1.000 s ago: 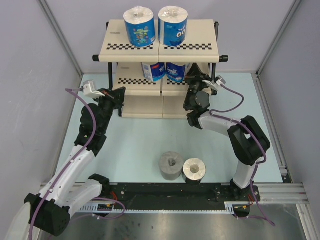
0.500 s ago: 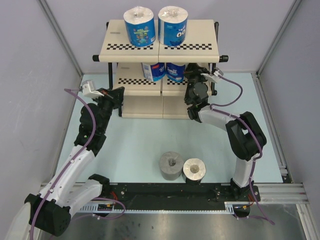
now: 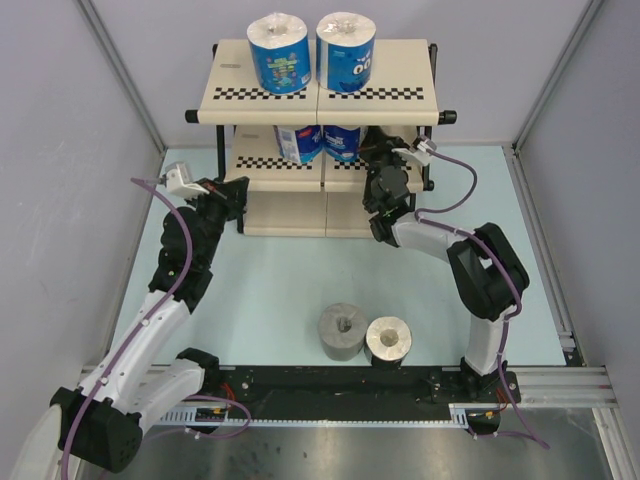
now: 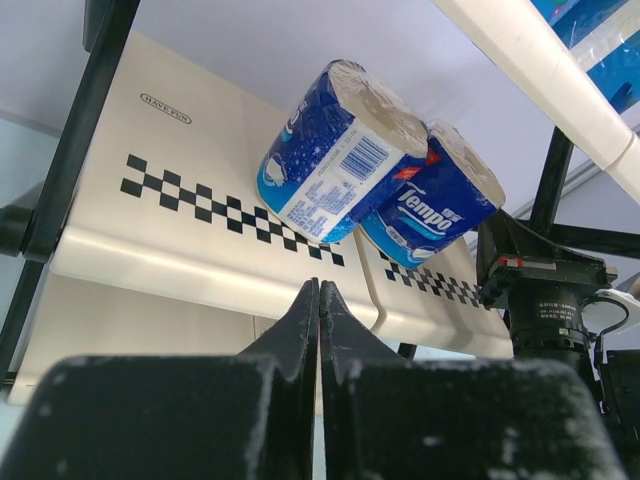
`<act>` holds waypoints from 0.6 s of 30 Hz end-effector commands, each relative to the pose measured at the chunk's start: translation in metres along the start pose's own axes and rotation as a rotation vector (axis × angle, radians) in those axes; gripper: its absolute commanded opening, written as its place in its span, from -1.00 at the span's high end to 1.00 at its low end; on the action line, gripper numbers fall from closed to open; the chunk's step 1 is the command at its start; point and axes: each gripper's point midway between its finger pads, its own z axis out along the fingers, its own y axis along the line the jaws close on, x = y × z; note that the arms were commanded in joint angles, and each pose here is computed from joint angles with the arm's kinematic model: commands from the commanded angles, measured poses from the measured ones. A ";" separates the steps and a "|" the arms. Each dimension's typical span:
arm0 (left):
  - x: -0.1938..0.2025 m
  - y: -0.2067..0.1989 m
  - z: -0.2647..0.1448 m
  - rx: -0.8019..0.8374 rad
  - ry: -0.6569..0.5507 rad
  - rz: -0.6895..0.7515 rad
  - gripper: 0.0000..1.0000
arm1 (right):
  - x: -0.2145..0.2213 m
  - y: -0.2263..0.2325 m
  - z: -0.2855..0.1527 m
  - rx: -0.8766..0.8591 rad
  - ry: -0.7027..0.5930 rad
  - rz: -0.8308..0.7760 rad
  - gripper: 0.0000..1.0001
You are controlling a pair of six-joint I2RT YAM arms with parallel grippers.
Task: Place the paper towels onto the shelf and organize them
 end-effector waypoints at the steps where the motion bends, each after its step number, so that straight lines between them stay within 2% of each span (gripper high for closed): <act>1: -0.010 -0.004 -0.003 0.021 -0.027 0.013 0.99 | -0.002 0.017 0.001 -0.024 -0.007 0.035 1.00; 5: -0.012 -0.003 -0.006 0.012 -0.028 0.016 1.00 | -0.008 0.017 -0.002 -0.011 -0.025 0.014 1.00; 10: -0.014 -0.002 -0.011 -0.004 -0.024 0.019 0.99 | -0.039 0.029 -0.011 -0.027 -0.055 0.008 1.00; 15: -0.011 0.005 -0.022 -0.046 0.007 0.023 0.93 | -0.052 0.032 -0.045 -0.050 -0.008 -0.038 0.99; 16: -0.007 0.008 -0.024 -0.057 0.024 0.024 0.92 | -0.065 0.037 -0.051 -0.055 -0.012 -0.033 0.98; 18: -0.004 0.011 -0.032 -0.058 0.033 0.016 0.88 | -0.060 0.025 -0.070 -0.034 0.046 -0.072 0.90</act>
